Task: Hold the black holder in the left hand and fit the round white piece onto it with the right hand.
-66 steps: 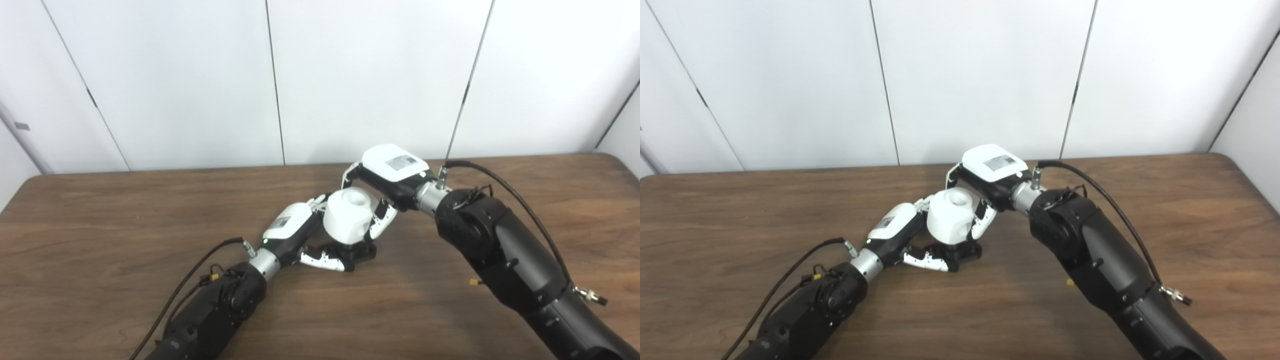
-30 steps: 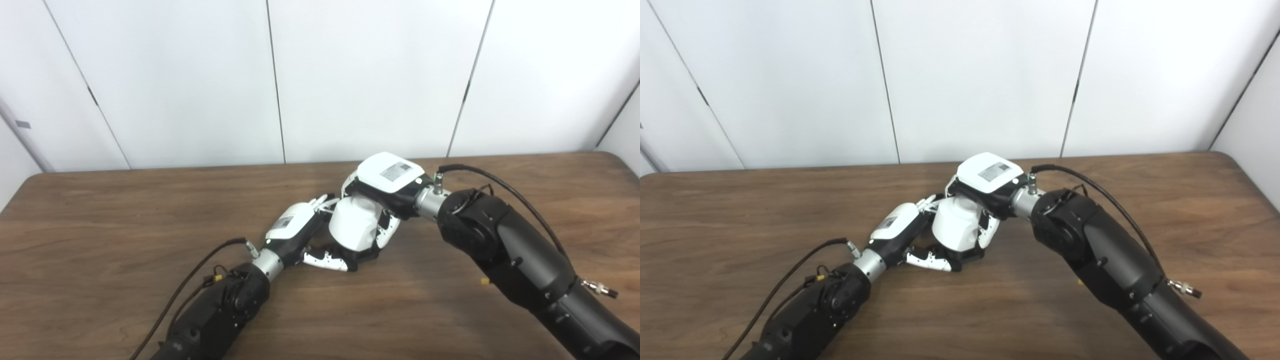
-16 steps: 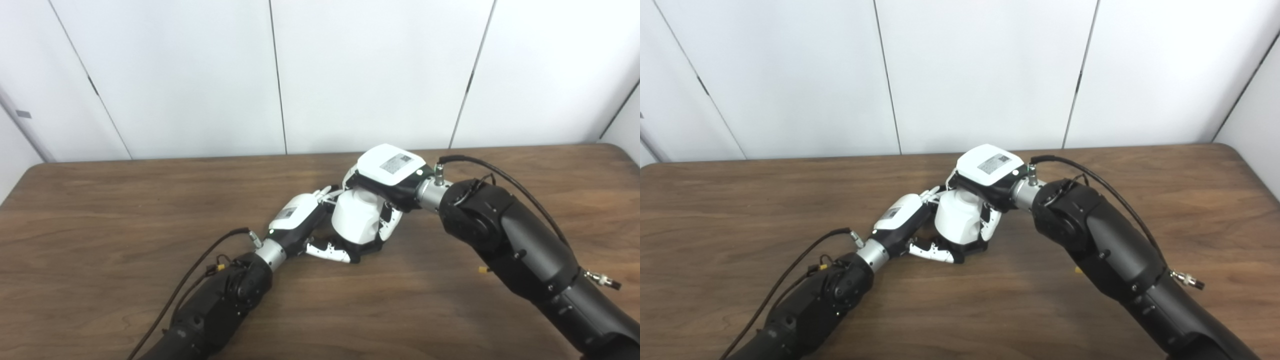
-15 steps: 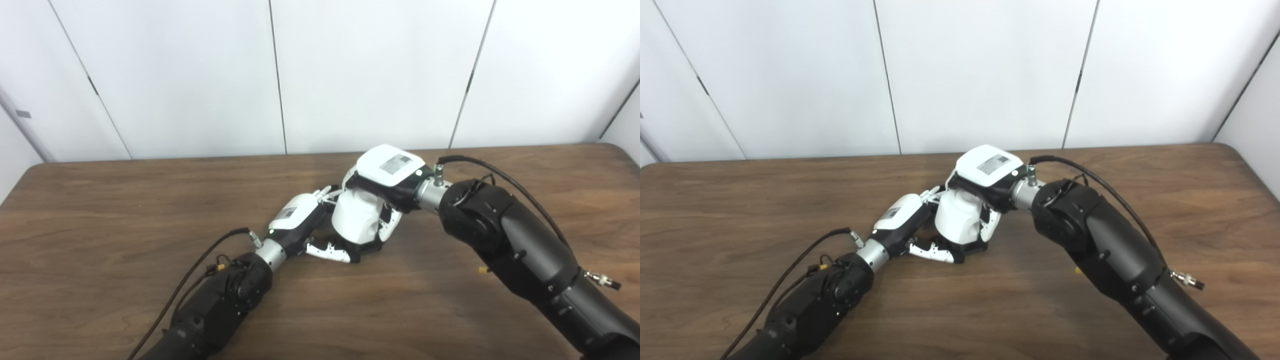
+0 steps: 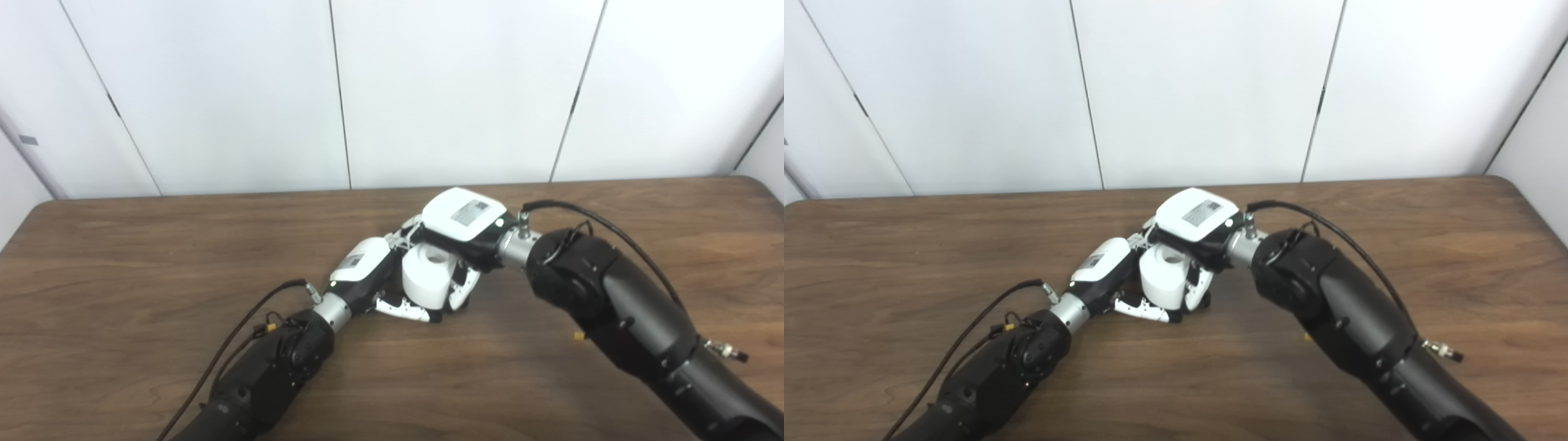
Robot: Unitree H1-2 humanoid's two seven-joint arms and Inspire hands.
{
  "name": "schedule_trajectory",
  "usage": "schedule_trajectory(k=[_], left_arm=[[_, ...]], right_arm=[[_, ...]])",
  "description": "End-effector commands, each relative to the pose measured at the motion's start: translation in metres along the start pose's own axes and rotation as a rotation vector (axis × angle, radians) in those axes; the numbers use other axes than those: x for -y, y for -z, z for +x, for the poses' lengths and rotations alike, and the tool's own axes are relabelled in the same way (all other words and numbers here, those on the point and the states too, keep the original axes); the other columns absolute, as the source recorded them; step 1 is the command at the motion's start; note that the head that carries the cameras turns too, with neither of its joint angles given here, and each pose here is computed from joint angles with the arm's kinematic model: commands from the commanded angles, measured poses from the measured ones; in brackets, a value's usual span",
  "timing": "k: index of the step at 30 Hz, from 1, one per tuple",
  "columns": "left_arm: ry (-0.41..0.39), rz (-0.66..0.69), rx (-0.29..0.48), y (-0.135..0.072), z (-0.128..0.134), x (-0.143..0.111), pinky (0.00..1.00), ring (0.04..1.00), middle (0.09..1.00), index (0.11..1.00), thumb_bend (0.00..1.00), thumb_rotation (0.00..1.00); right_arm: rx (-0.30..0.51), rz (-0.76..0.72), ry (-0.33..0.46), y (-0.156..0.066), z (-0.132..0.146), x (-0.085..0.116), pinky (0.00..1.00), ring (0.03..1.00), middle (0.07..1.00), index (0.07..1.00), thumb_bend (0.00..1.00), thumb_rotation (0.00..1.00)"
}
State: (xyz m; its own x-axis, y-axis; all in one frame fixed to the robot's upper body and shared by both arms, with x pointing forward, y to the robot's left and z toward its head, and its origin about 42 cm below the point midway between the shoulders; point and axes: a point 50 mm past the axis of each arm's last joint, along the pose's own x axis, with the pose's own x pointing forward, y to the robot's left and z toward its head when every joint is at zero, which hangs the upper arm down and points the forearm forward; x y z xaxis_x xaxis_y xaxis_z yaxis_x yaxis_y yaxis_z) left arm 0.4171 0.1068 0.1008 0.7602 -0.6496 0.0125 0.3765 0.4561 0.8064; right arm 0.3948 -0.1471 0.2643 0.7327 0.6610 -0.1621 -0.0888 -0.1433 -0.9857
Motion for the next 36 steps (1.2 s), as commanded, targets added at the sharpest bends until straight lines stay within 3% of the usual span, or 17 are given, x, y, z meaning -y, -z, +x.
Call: schedule_trajectory(k=[1,22,36], left_arm=[[0.24,-0.025,-0.082,0.003,-0.029,0.078,1.0,1.0,0.939,0.481,0.52,0.06],[0.243,-0.036,-0.081,0.006,-0.034,0.076,1.0,1.0,0.932,0.481,0.52,0.06],[0.246,-0.034,-0.091,0.008,-0.035,0.075,1.0,1.0,0.935,0.481,0.52,0.06]], right_arm=[[0.042,-0.026,0.004,-0.007,0.0,0.004,0.79,0.839,0.872,0.912,0.93,0.24],[0.011,-0.004,0.02,-0.002,-0.001,0.009,0.81,0.827,0.892,1.0,0.94,0.23],[-0.012,-0.016,0.075,0.012,0.002,0.035,0.78,0.827,0.905,1.0,0.95,0.25]])
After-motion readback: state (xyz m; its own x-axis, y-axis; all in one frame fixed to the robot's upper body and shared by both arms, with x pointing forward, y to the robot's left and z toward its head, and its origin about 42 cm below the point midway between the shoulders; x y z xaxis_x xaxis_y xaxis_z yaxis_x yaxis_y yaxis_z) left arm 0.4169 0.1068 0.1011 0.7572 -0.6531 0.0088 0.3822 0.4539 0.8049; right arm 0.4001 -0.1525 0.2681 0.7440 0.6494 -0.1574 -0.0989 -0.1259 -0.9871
